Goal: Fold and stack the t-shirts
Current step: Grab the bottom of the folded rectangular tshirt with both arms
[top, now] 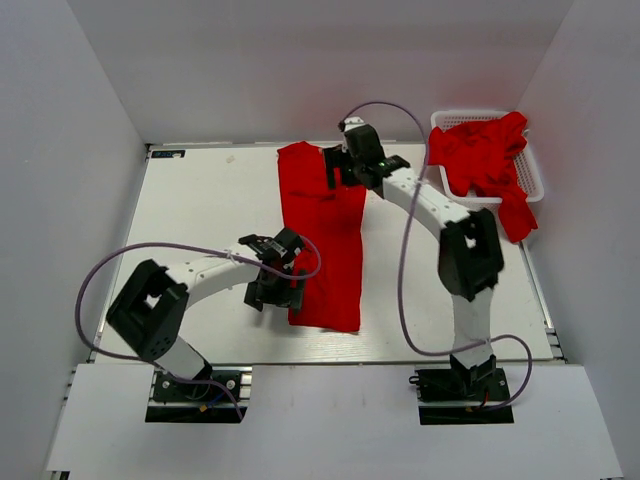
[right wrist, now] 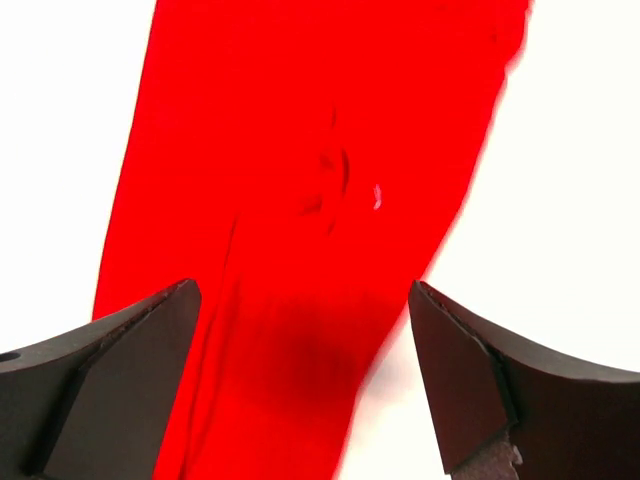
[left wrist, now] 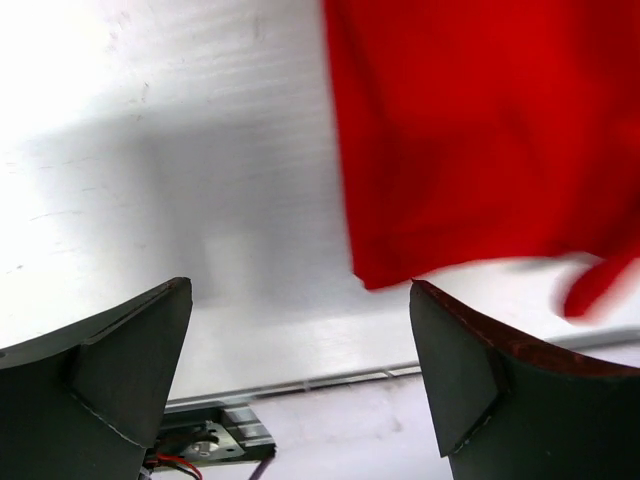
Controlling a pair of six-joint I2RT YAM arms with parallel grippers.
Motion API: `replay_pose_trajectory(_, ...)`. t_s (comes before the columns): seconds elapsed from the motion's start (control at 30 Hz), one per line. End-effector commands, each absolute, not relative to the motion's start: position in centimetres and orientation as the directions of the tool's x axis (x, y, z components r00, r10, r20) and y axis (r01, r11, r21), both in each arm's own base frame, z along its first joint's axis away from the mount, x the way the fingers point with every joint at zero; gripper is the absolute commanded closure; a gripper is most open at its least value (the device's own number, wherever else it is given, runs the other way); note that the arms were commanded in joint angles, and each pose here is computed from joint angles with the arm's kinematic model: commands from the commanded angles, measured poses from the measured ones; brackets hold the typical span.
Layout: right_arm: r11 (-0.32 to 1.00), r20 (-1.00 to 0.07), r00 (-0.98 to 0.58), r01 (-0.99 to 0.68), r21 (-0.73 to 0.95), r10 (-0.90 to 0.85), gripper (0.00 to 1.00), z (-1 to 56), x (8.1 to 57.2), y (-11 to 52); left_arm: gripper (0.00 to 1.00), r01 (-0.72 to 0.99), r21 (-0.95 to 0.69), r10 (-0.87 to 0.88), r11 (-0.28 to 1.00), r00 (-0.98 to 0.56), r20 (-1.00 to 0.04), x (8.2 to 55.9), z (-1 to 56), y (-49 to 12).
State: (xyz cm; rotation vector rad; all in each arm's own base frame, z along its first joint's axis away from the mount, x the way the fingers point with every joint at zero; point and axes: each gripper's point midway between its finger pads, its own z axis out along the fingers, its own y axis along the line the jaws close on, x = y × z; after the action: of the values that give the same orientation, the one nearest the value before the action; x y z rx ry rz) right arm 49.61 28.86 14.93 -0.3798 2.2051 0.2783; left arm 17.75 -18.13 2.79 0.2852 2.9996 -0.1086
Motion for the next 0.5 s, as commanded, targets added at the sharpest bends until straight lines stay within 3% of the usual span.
replay_pose_trajectory(0.0, 0.933, -0.74, -0.661, -0.332, 0.143, -0.122, 0.1, 15.8, 43.9, 26.6, 0.0, 0.188, -0.154, 0.142, 0.97, -0.953, -0.269, 19.5, 7.7, -19.8)
replay_pose_trajectory(0.03, 0.936, -0.727, -0.677, -0.318, 0.148, -0.115, 0.1, 15.4, 42.8, 26.1, 0.0, 0.175, -0.157, 0.124, 0.972, -0.95, -0.287, 19.7, 8.1, -19.8)
replay_pose_trajectory(0.07, 0.933, -0.761, -0.645, -0.312, 0.179, -0.07, 0.1, 18.6, 41.4, 25.3, 0.0, 0.169, -0.173, 0.111, 0.97, -0.946, -0.305, 19.6, 9.0, -19.7)
replay_pose_trajectory(0.1, 0.947, -0.68, -0.73, -0.258, 0.193, -0.061, 0.1, 14.3, 38.5, 23.9, 0.0, 0.153, -0.171, 0.094, 0.973, -0.946, -0.311, 19.5, 9.0, -19.5)
replay_pose_trajectory(0.17, 0.944, -0.682, -0.731, -0.235, 0.233, -0.013, 0.1, 15.9, 36.0, 22.7, 0.0, 0.131, -0.176, 0.07, 0.976, -0.945, -0.32, 19.3, 9.2, -19.2)
replay_pose_trajectory(0.33, 0.899, -0.443, -0.896, -0.217, 0.381, -0.028, 0.1, 9.5, 25.3, 22.7, 0.0, 0.101, -0.216, 0.032, 0.971, -0.953, -0.301, 18.5, 7.8, -19.3)
replay_pose_trajectory(0.47, 0.88, -0.331, -0.942, -0.193, 0.433, -0.043, 0.1, 7.1, 19.6, 23.3, 0.0, 0.094, -0.237, 0.021, 0.967, -0.956, -0.294, 18.0, 6.7, -19.7)
